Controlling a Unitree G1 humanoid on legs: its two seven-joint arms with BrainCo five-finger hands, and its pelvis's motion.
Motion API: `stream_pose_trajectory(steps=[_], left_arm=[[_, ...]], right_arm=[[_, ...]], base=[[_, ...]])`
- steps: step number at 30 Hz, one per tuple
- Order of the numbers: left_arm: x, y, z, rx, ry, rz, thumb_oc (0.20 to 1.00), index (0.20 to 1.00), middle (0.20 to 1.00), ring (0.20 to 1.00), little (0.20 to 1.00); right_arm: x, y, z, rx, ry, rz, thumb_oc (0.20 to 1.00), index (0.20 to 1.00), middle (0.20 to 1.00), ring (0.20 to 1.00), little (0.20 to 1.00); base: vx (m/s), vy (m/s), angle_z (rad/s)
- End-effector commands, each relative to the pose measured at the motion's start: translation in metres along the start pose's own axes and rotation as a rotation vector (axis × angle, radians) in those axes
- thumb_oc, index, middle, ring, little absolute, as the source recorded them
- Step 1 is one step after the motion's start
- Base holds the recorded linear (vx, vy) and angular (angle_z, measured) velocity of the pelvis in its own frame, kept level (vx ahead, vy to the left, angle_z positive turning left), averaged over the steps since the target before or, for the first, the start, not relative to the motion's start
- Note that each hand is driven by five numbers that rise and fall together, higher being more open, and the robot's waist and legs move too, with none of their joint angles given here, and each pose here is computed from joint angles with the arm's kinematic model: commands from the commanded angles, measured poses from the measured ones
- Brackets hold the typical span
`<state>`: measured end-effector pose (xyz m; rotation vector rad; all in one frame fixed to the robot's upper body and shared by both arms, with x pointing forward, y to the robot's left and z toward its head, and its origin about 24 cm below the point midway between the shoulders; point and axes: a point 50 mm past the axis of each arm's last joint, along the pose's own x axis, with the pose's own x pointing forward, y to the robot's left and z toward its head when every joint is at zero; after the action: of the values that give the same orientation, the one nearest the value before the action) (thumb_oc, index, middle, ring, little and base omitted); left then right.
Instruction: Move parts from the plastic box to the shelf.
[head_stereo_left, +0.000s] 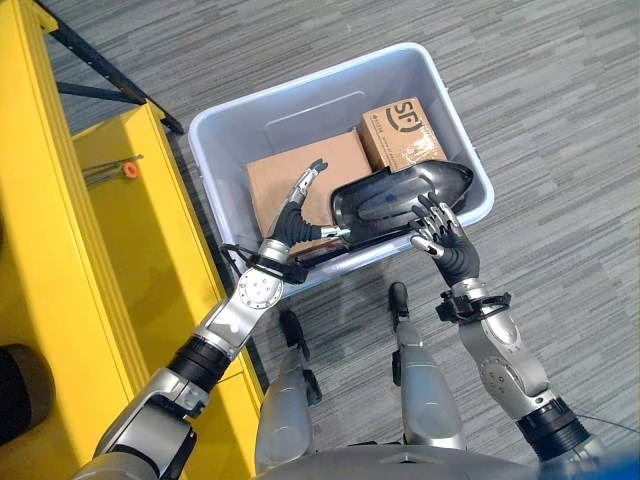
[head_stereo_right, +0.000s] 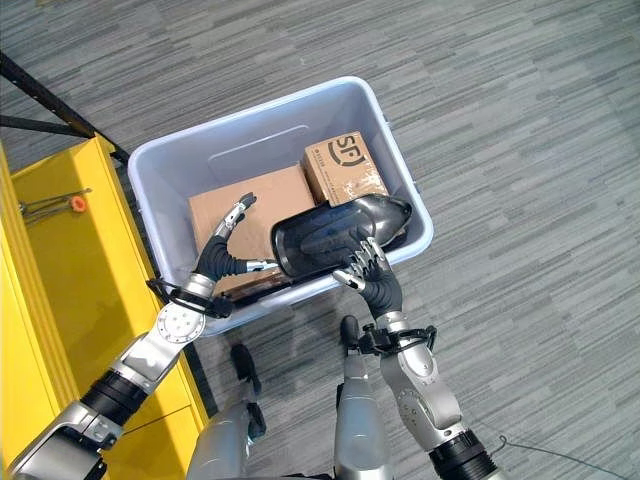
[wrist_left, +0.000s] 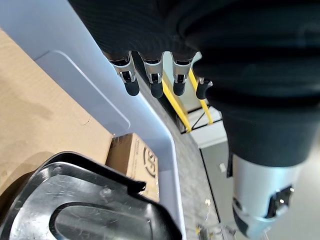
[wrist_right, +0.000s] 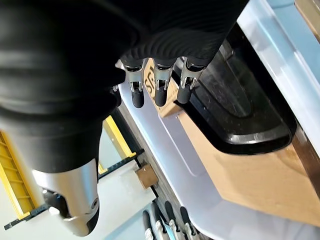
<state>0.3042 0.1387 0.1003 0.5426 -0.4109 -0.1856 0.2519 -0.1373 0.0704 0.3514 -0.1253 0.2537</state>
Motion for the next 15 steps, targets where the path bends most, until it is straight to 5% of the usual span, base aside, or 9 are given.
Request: stream_pose_trajectory(steps=[1,15], left_arm=[[0.011,0.009,0.005,0.073,-0.056,0.028,1.000,1.000,1.000,1.000,1.000],[0.033,0.028,0.006,0.159,-0.058,0.123,1.000,1.000,1.000,1.000,1.000]], right_arm=[[-0.001,0.008,0.024,0.035,-0.139,0.056,1.000,1.000,1.000,1.000,1.000],[-0.006,0.006,0.029,0.025,-0.158,0.065,1.000,1.000,1.000,1.000,1.000]], base=[[-0.01,0.001,-0.05],[-0.01,-0.003,-0.11]])
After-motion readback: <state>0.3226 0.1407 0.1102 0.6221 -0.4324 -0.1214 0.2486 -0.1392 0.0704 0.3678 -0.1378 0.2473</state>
